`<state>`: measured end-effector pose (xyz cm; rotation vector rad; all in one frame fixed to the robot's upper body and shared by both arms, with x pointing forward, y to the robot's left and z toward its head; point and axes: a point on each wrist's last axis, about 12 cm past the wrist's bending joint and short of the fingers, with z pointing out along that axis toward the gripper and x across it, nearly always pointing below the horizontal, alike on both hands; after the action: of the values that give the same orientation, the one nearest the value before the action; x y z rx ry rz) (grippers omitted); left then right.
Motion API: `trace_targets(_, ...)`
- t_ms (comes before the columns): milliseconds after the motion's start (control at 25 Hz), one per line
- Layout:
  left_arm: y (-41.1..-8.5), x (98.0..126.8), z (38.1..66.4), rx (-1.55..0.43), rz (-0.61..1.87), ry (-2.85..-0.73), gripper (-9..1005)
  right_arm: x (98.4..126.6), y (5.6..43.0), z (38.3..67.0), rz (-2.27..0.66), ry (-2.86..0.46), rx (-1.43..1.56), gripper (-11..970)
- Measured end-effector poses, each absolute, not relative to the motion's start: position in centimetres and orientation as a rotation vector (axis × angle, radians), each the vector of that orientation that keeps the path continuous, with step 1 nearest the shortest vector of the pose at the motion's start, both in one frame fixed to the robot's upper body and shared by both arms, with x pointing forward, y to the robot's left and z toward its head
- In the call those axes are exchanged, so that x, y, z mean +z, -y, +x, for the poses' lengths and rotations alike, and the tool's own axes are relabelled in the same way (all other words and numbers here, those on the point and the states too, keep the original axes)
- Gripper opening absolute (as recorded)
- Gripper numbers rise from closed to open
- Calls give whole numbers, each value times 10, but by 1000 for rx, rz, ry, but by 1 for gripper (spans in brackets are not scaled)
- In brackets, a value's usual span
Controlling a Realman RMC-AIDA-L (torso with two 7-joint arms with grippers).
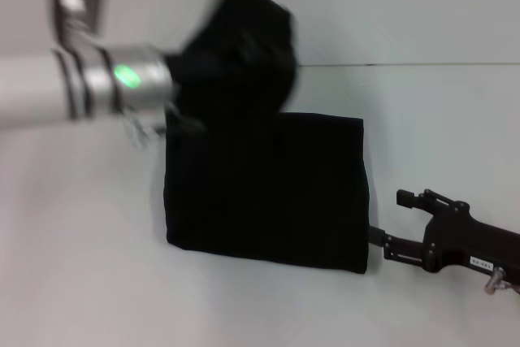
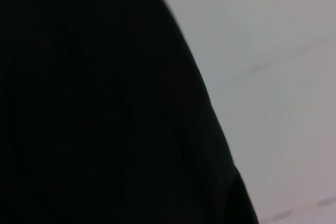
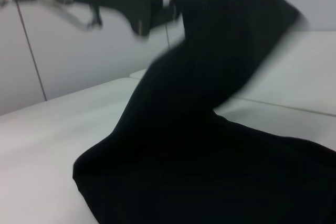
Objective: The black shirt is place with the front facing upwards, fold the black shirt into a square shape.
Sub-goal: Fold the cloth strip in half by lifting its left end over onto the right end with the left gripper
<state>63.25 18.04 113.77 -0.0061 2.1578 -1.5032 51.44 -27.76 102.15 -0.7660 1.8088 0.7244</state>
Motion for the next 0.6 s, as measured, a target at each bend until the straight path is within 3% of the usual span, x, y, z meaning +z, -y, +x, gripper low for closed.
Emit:
trace_targets(160,-155,1088,598,-1541,-25,-2284,44,1019,279,510,-754,-1818,729,915)
trace_targets(320,-150,1054,569,-1608,-88,-2337,44,1017,280,509,-745,-1830,720,915)
trace_targets(600,-156,1050,562,-1635,-109,-2301,44,1018,278,517,-689,-1828,707,915)
